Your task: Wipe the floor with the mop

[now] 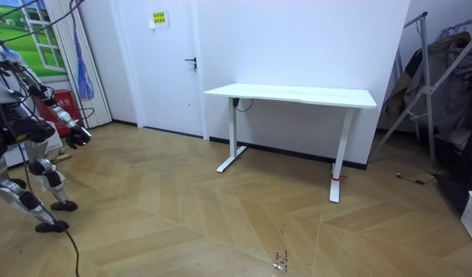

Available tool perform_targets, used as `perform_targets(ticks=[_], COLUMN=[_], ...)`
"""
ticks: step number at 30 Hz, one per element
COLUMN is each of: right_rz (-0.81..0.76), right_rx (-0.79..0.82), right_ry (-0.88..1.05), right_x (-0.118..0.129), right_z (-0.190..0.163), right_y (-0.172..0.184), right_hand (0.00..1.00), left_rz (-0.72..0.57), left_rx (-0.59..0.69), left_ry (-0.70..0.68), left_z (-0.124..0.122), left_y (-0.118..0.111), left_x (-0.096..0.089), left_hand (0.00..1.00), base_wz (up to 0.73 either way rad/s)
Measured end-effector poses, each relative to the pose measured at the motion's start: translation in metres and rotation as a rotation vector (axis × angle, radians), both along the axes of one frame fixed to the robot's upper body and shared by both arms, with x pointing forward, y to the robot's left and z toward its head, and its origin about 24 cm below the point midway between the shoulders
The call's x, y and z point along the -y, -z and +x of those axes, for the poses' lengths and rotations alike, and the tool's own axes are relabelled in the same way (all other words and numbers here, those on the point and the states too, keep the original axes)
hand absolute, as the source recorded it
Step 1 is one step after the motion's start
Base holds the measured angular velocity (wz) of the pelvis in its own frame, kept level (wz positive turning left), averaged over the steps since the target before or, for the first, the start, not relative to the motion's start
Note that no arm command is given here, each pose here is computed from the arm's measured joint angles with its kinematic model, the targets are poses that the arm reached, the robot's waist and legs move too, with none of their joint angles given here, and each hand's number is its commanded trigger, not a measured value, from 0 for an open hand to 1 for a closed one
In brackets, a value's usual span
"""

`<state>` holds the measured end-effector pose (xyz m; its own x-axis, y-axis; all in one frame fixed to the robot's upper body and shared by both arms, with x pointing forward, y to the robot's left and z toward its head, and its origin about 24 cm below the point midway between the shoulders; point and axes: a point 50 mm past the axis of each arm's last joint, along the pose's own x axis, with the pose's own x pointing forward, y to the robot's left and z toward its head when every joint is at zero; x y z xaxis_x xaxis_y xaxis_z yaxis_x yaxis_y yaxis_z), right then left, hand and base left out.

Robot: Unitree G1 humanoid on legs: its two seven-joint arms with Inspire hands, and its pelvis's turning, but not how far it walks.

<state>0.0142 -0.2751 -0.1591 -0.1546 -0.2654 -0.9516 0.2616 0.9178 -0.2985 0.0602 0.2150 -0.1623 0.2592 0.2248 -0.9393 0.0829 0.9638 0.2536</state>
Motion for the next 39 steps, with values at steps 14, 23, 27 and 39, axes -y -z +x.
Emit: perform_targets(ticks=[14, 23, 27, 39], right_rz=[0.012, -0.014, -0.023, 0.085], right_rx=[0.278, 0.065, -0.036, -0.125], right_ry=[0.0, -0.079, -0.176, -0.288], right_x=[0.014, 0.015, 0.015, -0.009], right_z=[0.098, 0.012, -0.014, -0.026], right_y=[-0.02, -0.005, -0.004, 0.003], right_hand=[1.0, 1.0, 1.0, 1.0], left_rz=[0.012, 0.045, 0.064, 0.097], left_rx=[-0.046, -0.152, -0.194, -0.228], left_ry=[-0.026, -0.044, -0.042, -0.03], left_z=[0.002, -0.03, -0.046, -0.046], left_y=[0.002, 0.006, 0.006, 0.004], left_x=[-0.008, -0.016, -0.019, -0.029], left_hand=[0.0, 0.0, 0.0, 0.0], base_wz=[0.09, -0.03, -0.21, -0.1])
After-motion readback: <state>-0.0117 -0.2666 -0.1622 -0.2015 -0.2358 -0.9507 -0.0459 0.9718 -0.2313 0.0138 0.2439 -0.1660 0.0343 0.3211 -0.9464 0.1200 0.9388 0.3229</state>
